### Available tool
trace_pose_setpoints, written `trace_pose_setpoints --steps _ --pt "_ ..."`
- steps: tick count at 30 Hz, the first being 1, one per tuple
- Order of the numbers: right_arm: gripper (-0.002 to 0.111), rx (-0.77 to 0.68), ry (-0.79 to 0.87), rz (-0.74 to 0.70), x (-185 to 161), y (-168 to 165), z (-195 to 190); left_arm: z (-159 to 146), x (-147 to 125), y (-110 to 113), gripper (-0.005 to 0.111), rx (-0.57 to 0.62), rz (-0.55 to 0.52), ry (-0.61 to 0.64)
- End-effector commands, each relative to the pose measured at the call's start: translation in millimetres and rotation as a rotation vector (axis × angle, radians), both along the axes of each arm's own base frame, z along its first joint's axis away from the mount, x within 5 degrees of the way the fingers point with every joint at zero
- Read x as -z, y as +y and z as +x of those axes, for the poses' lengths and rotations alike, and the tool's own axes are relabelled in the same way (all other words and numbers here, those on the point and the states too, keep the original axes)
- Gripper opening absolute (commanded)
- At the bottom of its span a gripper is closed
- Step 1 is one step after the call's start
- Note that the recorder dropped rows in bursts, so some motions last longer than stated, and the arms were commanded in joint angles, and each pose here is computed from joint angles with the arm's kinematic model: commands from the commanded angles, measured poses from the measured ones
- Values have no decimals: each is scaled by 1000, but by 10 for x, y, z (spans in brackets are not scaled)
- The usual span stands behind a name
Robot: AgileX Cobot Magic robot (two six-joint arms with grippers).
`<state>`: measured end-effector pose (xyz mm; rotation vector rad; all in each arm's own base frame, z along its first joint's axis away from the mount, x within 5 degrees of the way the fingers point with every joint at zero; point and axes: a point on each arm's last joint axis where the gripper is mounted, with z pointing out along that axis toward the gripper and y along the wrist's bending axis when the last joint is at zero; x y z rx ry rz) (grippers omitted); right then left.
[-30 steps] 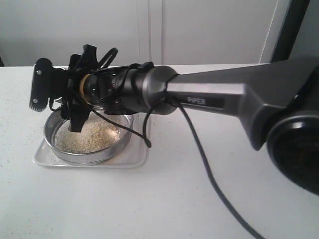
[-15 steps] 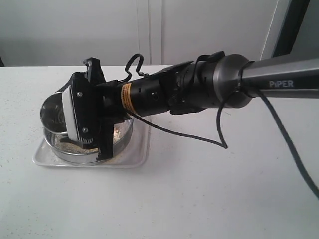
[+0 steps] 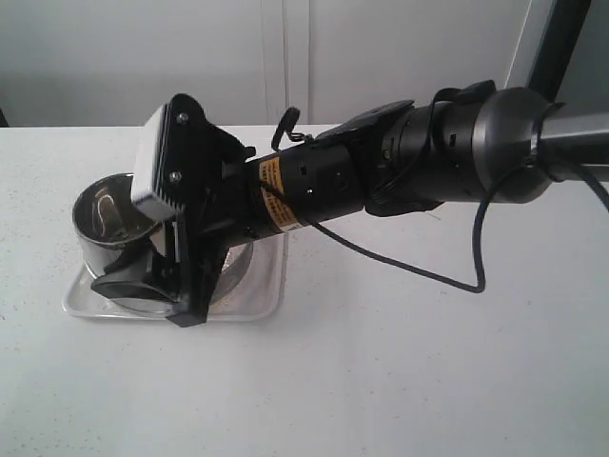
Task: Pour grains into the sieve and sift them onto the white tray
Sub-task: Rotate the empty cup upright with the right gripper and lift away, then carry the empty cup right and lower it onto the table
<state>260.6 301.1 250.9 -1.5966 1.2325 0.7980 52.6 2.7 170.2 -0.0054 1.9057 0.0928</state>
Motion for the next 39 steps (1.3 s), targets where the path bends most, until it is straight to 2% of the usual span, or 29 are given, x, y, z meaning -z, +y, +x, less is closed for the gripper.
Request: trace_pose_setpoints --steps 1,5,11,20,27,29,36,39 --pt "0 68 259 13 -129 -57 -69 0 11 -8 0 8 -10 -5" --pt "0 141 332 38 -276 -119 -71 0 11 -8 0 8 -10 -5" --pt "0 310 350 16 -351 -328 67 0 11 -8 0 8 -10 -5" --pt "0 417 336 -37 -117 -674 250 0 11 -8 0 8 -10 -5" --pt "0 592 336 -57 76 -1024 440 0 11 -8 0 8 -10 -5" --pt "0 626 321 -37 117 -1102 474 0 11 -8 0 8 -10 -5" --pt "0 788 314 173 203 -1257 529 0 11 -8 0 8 -10 -5" --pt "0 863 294 208 289 -1331 516 0 11 -8 0 8 -10 -5"
